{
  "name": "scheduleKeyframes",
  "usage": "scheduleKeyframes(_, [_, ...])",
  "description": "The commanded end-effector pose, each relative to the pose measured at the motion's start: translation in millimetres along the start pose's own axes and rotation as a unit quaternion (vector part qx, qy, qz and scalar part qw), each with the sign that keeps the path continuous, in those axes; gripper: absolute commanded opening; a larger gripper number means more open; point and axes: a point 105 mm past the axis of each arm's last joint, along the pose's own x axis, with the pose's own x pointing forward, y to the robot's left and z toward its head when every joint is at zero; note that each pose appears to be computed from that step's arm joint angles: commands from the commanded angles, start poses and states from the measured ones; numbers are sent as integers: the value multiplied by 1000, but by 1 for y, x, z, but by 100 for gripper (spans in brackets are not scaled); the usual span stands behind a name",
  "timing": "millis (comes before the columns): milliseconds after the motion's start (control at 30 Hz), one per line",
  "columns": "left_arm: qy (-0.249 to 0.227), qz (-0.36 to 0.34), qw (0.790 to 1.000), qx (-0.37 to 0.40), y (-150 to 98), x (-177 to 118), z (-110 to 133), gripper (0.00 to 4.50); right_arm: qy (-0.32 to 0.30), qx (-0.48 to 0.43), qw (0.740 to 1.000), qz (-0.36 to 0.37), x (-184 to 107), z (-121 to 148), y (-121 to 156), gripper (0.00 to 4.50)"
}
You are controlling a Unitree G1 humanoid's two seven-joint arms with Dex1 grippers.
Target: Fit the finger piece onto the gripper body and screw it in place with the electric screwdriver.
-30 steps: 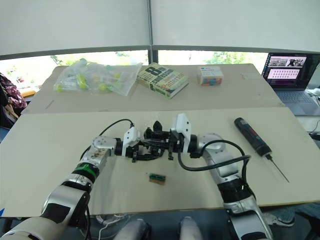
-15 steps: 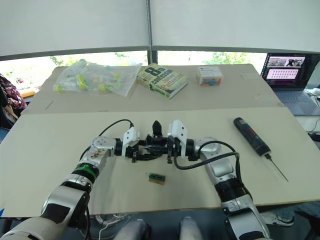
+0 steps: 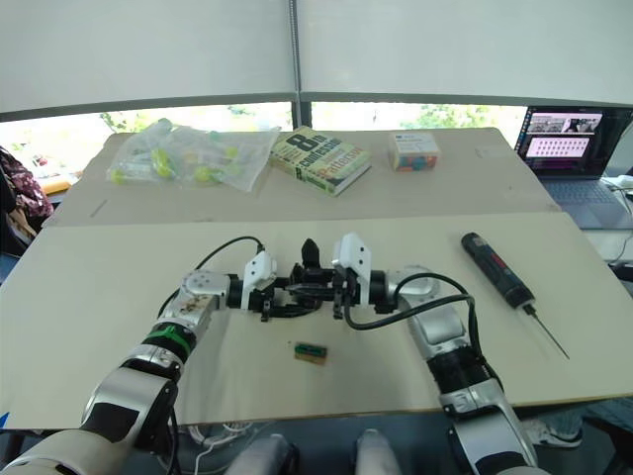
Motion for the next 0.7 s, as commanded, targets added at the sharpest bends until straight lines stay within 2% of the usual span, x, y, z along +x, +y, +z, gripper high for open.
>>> scheduleKeyframes(33, [22, -3, 1000, -10, -3, -1, -11, 228, 10, 0, 1000, 3, -3, 1, 1, 43])
scheduleKeyframes(300, [20, -4, 1000, -11, -4, -2, -11, 228, 30, 7, 1000, 4, -2, -4, 1, 43])
scheduleKeyframes(700, [23, -7, 1000, -15, -7, -3, -14, 228, 131, 72, 989, 5, 3, -37, 4, 43])
